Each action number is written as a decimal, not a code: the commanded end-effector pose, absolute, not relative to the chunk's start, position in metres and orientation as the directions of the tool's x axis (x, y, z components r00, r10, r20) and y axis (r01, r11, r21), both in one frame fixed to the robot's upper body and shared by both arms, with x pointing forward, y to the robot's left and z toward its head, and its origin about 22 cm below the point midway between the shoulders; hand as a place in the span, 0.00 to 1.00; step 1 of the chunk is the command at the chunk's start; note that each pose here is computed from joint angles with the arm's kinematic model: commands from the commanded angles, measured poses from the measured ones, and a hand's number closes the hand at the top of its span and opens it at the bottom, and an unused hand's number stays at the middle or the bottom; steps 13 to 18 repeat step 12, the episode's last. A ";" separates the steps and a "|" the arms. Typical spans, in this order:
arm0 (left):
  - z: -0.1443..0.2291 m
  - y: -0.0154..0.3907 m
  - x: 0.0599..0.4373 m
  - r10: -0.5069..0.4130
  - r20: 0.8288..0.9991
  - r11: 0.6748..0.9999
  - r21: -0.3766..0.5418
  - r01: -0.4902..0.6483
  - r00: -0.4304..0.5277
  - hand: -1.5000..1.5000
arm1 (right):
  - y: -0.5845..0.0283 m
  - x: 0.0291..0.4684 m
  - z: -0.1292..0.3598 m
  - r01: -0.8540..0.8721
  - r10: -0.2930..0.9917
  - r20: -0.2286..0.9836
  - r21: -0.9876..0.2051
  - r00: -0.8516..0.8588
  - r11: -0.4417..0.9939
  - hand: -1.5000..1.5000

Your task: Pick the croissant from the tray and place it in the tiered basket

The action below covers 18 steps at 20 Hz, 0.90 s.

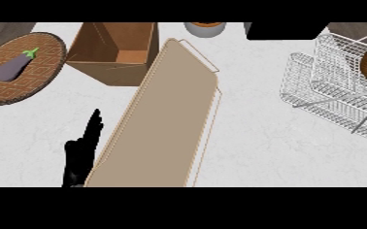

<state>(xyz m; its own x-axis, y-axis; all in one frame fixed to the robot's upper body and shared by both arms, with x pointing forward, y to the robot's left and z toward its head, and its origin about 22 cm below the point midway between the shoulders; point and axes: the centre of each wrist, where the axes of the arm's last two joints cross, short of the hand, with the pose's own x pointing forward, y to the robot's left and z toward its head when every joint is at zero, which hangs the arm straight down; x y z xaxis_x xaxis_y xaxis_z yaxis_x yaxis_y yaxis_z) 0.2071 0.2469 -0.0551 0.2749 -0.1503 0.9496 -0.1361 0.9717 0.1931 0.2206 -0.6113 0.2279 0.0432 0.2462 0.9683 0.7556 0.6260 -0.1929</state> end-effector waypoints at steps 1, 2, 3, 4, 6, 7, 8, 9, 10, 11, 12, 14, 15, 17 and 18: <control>-0.055 0.242 0.208 -0.140 0.946 0.971 0.189 -0.147 0.291 0.50 | -0.647 0.152 0.236 0.780 0.211 0.977 -0.159 0.035 0.605 0.00; -0.056 0.245 0.207 -0.149 0.951 0.970 0.193 -0.145 0.270 0.50 | -0.653 0.138 0.242 0.775 0.223 0.975 -0.158 0.022 0.612 0.00; -0.053 0.243 0.210 -0.141 0.951 0.970 0.189 -0.156 0.275 0.50 | -0.658 0.125 0.255 0.772 0.214 0.976 -0.155 0.025 0.616 0.00; -0.046 0.251 0.217 -0.154 0.951 0.966 0.201 -0.160 0.269 0.50 | -0.662 0.113 0.249 0.773 0.214 0.976 -0.161 0.034 0.614 0.00; -0.051 0.244 0.204 -0.135 0.949 0.972 0.182 -0.147 0.285 0.50 | -0.667 0.095 0.227 0.770 0.202 0.979 -0.149 0.028 0.621 0.00; -0.055 0.243 0.203 -0.143 0.949 0.968 0.193 -0.159 0.281 0.50 | -0.669 0.083 0.225 0.758 0.213 0.974 -0.193 0.074 0.623 0.00; -0.053 0.252 0.207 -0.137 0.953 0.967 0.188 -0.170 0.271 0.50 | -0.671 0.075 0.233 0.753 0.221 0.974 -0.184 0.053 0.631 0.00; -0.051 0.254 0.211 -0.144 0.951 0.969 0.191 -0.157 0.272 0.50 | -0.673 0.066 0.240 0.733 0.222 0.974 -0.188 0.051 0.654 0.00; -0.049 0.252 0.207 -0.135 0.954 0.965 0.188 -0.182 0.269 0.50 | -0.672 0.062 0.210 0.726 0.204 0.978 -0.174 0.047 0.666 0.00; -0.053 0.240 0.210 -0.136 0.954 0.970 0.183 -0.160 0.268 0.50 | -0.674 0.060 0.255 0.723 0.234 0.971 -0.197 0.051 0.662 0.00; -0.061 0.263 0.196 -0.126 0.953 0.970 0.176 -0.166 0.275 0.50 | -0.675 0.053 0.237 0.715 0.227 0.973 -0.182 0.034 0.675 0.00; -0.061 0.263 0.196 -0.126 0.953 0.970 0.176 -0.166 0.275 0.50 | -0.675 0.053 0.237 0.715 0.227 0.973 -0.182 0.034 0.675 0.00; -0.061 0.263 0.196 -0.126 0.953 0.970 0.176 -0.166 0.275 0.50 | -0.675 0.053 0.237 0.715 0.227 0.973 -0.182 0.034 0.675 0.00; -0.061 0.263 0.196 -0.126 0.953 0.970 0.176 -0.166 0.275 0.50 | -0.675 0.053 0.237 0.715 0.227 0.973 -0.182 0.034 0.675 0.00; -0.061 0.263 0.196 -0.126 0.953 0.970 0.176 -0.166 0.275 0.50 | -0.675 0.053 0.237 0.715 0.227 0.973 -0.182 0.034 0.675 0.00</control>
